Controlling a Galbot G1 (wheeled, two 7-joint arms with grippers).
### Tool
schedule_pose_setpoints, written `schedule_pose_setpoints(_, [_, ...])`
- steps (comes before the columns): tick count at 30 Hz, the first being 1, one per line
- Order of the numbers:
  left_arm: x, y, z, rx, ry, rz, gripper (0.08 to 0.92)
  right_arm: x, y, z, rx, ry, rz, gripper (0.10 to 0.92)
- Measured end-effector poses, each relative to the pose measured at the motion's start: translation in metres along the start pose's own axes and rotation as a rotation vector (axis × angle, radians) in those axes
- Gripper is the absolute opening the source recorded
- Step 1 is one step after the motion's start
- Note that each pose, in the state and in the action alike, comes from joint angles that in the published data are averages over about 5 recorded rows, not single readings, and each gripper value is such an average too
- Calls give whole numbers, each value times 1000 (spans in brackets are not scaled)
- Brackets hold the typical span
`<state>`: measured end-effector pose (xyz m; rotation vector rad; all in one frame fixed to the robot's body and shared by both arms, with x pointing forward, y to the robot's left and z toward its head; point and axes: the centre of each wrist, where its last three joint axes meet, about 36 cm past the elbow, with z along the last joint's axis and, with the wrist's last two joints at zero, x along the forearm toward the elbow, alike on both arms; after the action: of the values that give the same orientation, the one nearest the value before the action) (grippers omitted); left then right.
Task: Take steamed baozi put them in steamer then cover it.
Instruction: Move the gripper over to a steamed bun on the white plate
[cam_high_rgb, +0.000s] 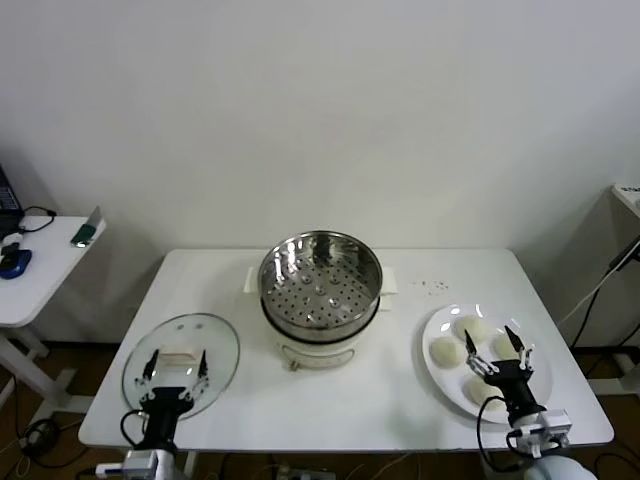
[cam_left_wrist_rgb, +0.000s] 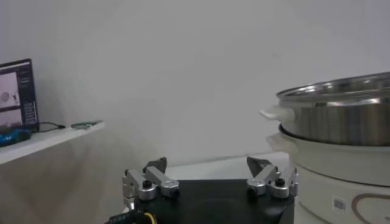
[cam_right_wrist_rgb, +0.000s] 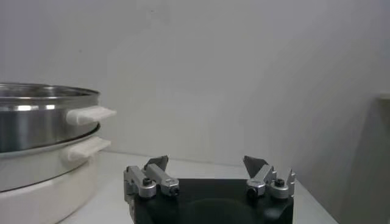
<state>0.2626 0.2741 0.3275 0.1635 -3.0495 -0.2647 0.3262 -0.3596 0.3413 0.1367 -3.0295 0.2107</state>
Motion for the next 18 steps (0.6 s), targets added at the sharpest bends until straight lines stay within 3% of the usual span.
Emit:
schedule_pose_setpoints(6, [-1,-1,1,-7,0,-2,823,-23,-27,-19,141,73,-118,823])
schedule_pose_setpoints(18, [-5,-3,6,-27,14,-18,823,-115,-117,-96,681,348,-559,823])
